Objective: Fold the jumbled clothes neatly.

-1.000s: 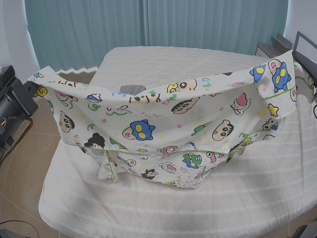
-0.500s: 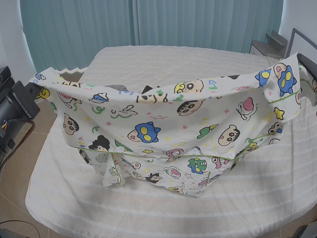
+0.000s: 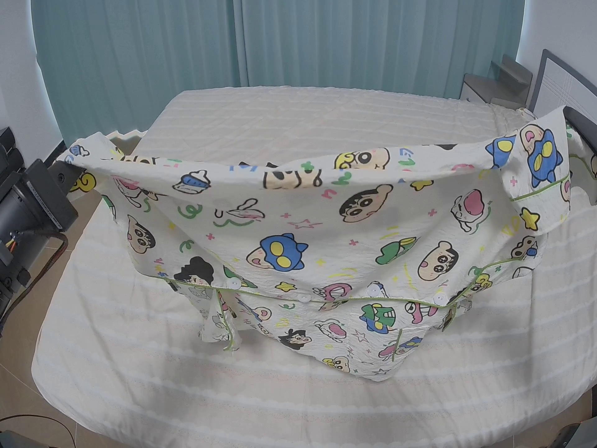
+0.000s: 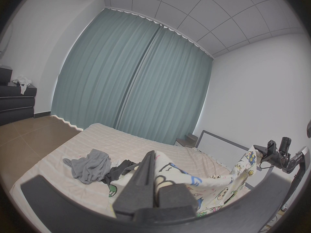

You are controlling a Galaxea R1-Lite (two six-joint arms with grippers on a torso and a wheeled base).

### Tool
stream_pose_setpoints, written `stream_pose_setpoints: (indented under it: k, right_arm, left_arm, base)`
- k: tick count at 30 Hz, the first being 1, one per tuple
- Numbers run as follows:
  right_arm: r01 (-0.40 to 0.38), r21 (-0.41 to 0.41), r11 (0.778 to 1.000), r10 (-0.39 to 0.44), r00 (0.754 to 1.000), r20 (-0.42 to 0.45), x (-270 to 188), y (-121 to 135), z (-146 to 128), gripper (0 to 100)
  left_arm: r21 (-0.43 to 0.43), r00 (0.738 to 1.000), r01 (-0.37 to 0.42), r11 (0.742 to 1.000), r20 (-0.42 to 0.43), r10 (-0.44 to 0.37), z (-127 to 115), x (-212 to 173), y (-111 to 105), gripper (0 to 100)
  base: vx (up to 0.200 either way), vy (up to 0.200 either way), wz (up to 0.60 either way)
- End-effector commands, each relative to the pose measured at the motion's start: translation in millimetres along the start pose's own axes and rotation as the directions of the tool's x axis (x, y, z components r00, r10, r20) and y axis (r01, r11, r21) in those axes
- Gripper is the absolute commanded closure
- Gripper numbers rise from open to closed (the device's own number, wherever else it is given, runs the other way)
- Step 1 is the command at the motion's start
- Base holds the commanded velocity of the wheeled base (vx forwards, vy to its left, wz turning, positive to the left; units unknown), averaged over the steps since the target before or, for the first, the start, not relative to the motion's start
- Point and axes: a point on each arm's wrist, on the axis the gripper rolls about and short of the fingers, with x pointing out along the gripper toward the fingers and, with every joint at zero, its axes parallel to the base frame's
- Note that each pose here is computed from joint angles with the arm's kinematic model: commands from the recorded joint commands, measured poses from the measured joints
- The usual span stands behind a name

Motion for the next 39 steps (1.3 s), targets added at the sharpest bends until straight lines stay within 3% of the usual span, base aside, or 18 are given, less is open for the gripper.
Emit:
stream_pose_setpoints:
  k: [1,8,26,39]
  right_arm:
    - [0.002,0.0,1.0,-0.002,1.0,-0.002,0.3,-0.6,-0.7,100]
    - [0.003,0.001,1.0,-0.003,1.0,-0.004,0.2,-1.0,-1.3,100]
    - [-0.009,0.024,1.0,0.009,1.0,0.019,-7.3,2.5,3.2,100]
    - [-0.006,0.026,1.0,0.005,1.0,0.016,-8.9,1.8,1.7,100]
  left_arm:
    - [0.0,1.0,-0.001,1.0,0.0,0.001,-0.2,0.2,0.0,100]
    - [0.002,1.0,-0.001,1.0,-0.002,0.001,-0.9,0.0,0.2,100]
    - [0.005,1.0,-0.006,1.0,-0.017,0.006,-5.3,-1.1,1.6,100]
    - [0.006,1.0,-0.024,1.0,-0.011,0.024,-5.0,-1.9,2.2,100]
  base:
    - [-0.2,0.0,0.0]
    - [-0.2,0.0,0.0]
    - [0.0,0.0,0.0]
    - [-0.185,0.0,0.0]
